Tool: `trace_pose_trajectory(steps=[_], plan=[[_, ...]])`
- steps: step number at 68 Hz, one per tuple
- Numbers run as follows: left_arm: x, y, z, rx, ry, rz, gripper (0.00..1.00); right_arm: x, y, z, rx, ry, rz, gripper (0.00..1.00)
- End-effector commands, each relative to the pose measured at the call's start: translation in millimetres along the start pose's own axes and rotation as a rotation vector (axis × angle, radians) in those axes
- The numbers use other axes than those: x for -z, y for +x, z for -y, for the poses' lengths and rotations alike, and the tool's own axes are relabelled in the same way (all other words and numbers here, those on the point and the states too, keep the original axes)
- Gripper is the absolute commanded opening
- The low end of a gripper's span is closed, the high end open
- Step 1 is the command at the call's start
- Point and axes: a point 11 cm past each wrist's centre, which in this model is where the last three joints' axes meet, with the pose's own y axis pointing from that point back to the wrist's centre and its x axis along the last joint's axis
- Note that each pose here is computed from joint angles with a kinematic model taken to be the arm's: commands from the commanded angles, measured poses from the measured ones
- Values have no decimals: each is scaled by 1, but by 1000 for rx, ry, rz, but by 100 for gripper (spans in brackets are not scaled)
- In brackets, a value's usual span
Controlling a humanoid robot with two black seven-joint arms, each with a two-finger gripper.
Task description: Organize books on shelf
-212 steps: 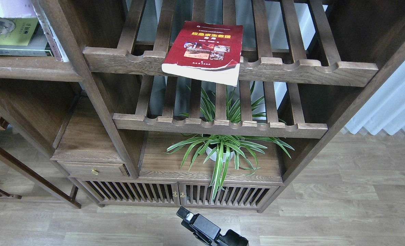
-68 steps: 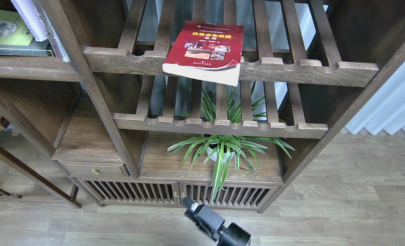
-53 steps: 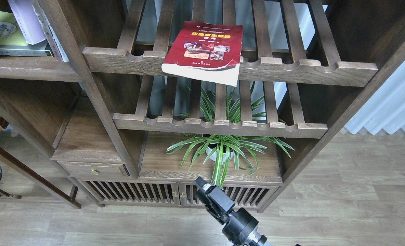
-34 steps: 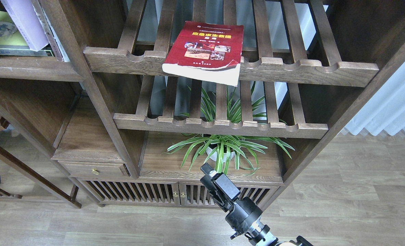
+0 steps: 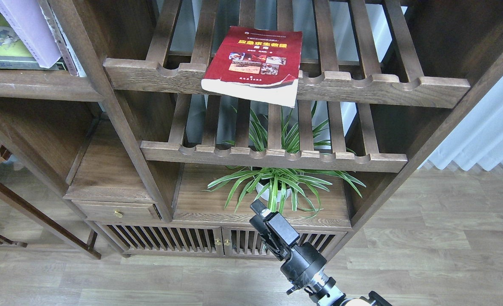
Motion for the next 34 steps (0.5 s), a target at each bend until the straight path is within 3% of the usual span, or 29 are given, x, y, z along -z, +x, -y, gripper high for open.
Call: trace_pose_trajectory(steps=[1,20,34], plan=[[-2,-5,-17,14,-15,12,49,7,-2,2,7,16,-7,100],[3,-5,-54,-12,1,45,50,15,-13,7,42,52,-15,100],[29,4,-87,-58,76,20,65,19,-22,10,70,67,-19,100]])
